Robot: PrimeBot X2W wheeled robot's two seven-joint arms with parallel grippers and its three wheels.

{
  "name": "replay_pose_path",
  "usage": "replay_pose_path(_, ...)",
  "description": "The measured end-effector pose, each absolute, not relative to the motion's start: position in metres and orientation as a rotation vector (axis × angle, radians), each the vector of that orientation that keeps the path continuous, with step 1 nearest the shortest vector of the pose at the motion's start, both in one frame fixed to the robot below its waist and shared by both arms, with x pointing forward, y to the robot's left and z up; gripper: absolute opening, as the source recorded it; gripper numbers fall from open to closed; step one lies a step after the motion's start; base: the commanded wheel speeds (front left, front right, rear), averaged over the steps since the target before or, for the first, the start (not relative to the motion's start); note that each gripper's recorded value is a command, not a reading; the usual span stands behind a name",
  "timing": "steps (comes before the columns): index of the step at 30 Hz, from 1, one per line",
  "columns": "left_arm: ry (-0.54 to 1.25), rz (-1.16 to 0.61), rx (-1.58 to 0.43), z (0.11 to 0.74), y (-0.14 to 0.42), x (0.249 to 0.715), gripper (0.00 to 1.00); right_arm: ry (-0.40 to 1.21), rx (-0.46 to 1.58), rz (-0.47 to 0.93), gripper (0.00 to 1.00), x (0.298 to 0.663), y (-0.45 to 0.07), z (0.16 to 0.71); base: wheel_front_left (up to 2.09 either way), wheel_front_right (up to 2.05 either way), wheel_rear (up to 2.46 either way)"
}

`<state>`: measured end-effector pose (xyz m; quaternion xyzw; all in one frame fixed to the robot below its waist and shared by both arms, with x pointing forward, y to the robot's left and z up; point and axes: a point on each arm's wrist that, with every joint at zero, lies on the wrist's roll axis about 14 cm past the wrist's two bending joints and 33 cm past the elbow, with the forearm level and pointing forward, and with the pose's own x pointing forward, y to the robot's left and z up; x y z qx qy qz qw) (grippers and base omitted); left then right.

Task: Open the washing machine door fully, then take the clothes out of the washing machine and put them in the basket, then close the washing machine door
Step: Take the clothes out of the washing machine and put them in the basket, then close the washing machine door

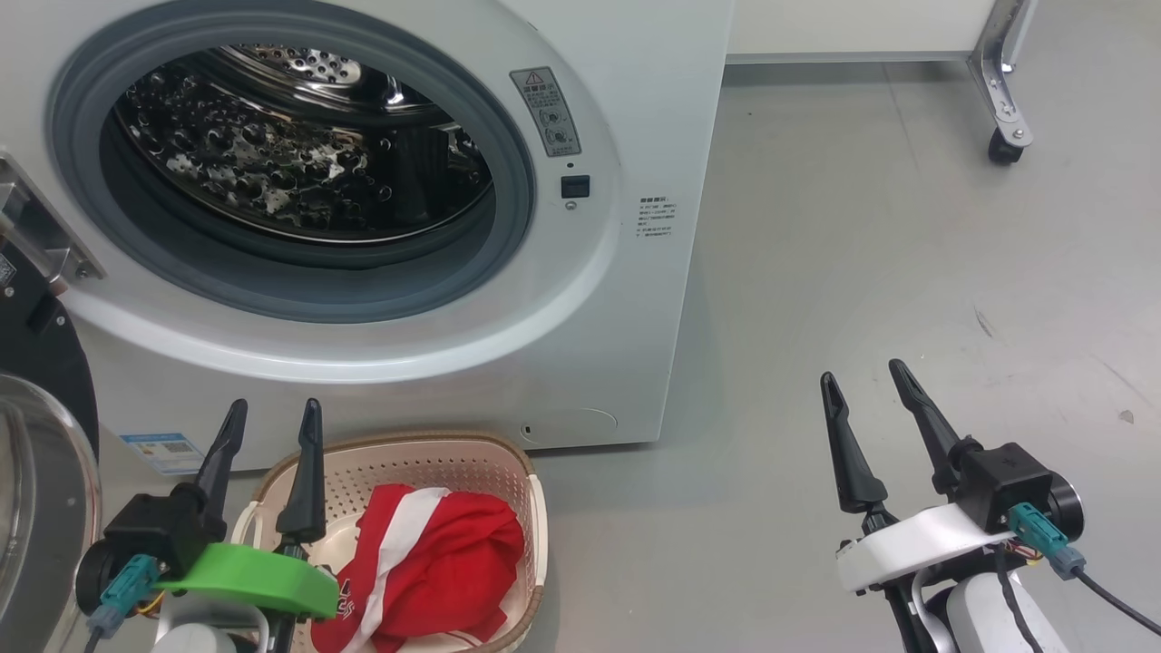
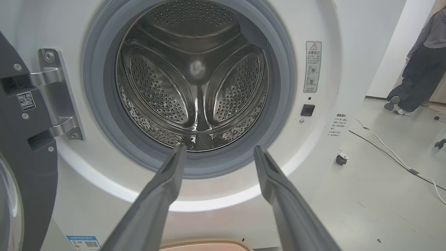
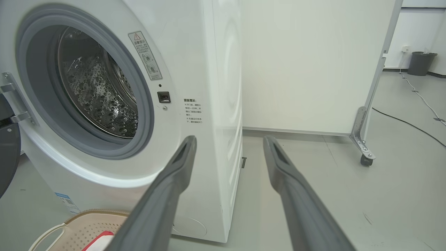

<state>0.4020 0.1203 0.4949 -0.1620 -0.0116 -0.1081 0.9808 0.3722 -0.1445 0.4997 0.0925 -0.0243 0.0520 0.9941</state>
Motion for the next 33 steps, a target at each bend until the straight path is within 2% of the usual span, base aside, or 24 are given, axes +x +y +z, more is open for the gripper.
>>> replay_pose_path(15, -0.014, -0.212, -0.331, 0.4917, 0.1205, 0.4008, 1.0, -0.05, 0.183, 0.11, 1.0, 0.3717, -0.1442, 0.5, -0.14, 0.28, -0.15)
replay_pose_path(33, -0.015, -0.21, -0.332, 0.4919, 0.1208, 0.4006, 1.0, -0.048, 0.183, 0.109, 1.0, 0.3714, -0.144, 0.4994, -0.76, 0.77, -0.01)
